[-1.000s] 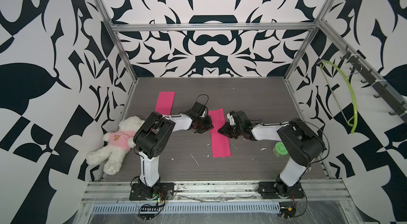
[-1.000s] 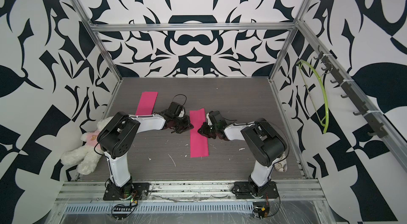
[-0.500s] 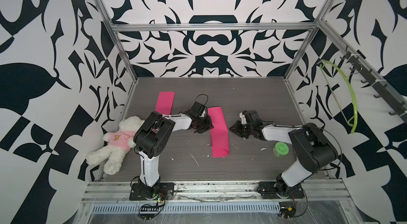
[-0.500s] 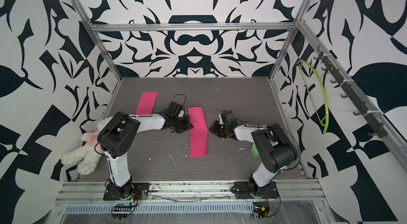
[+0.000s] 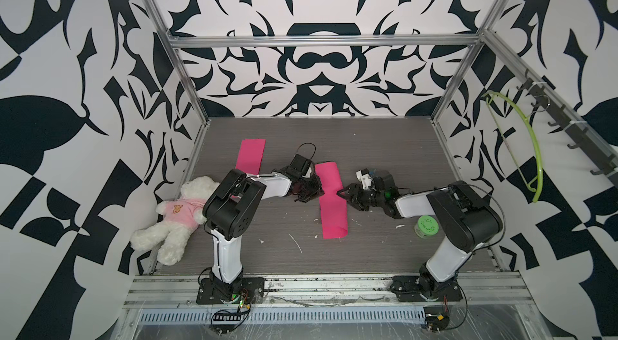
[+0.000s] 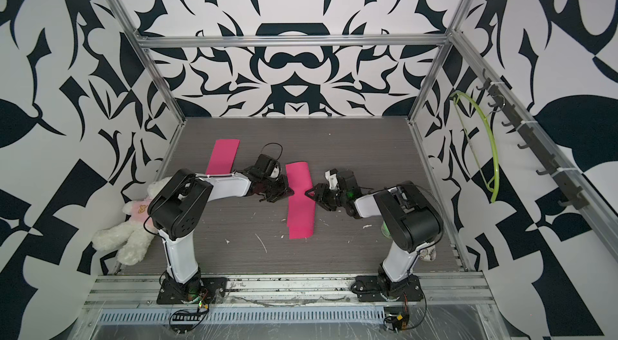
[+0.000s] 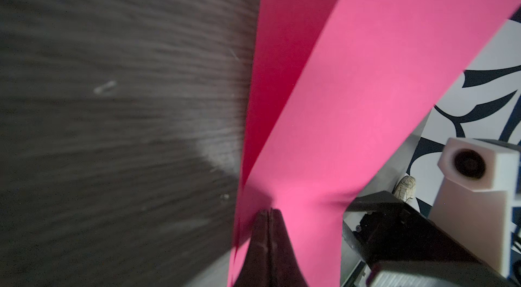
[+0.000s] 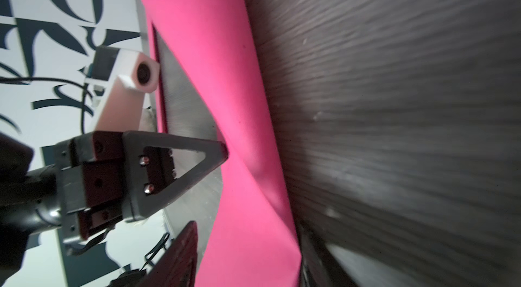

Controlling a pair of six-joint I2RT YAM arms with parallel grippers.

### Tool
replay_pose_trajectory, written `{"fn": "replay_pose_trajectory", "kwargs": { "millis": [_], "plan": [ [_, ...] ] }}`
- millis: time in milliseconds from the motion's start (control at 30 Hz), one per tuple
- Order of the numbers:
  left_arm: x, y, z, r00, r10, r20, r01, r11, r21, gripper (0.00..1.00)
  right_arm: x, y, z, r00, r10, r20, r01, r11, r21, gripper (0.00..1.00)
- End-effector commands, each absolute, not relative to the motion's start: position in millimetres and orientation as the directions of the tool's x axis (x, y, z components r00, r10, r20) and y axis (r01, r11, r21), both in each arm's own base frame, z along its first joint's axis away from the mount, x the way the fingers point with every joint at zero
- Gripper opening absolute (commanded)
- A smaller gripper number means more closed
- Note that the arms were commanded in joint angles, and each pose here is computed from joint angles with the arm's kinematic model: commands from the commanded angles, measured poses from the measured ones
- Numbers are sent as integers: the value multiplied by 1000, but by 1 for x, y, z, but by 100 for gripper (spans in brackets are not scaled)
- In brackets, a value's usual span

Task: Fold the rectangular paper in half along the long edge
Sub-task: Fold the paper at the center of the board.

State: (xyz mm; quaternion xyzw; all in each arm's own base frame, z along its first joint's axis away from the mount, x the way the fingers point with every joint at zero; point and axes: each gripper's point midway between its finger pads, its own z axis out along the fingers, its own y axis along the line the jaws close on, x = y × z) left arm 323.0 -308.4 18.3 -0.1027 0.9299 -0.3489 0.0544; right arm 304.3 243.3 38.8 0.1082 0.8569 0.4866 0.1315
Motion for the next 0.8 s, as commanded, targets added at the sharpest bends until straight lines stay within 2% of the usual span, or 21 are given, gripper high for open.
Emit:
{"fn": "replay_pose_trajectory", "kwargs": {
  "millis": [0,433,567,767],
  "plan": [
    [285,-259,-53,-956,-280,85,-289,858,-425,2,294,245,24,-946,323,-35,129,473,872,55],
    [286,-260,-51,-954,-287,84,-294,853,-431,2,297,266,18,-963,263,-67,82,517,852,47],
    [285,-260,-51,-954,-286,85,-294,853,-431,2,301,268,15,-961,269,-66,88,523,848,38],
    [285,-259,-51,-954,-287,83,-294,854,-430,2,302,268,12,-961,271,-62,95,531,842,16]
  ]
}}
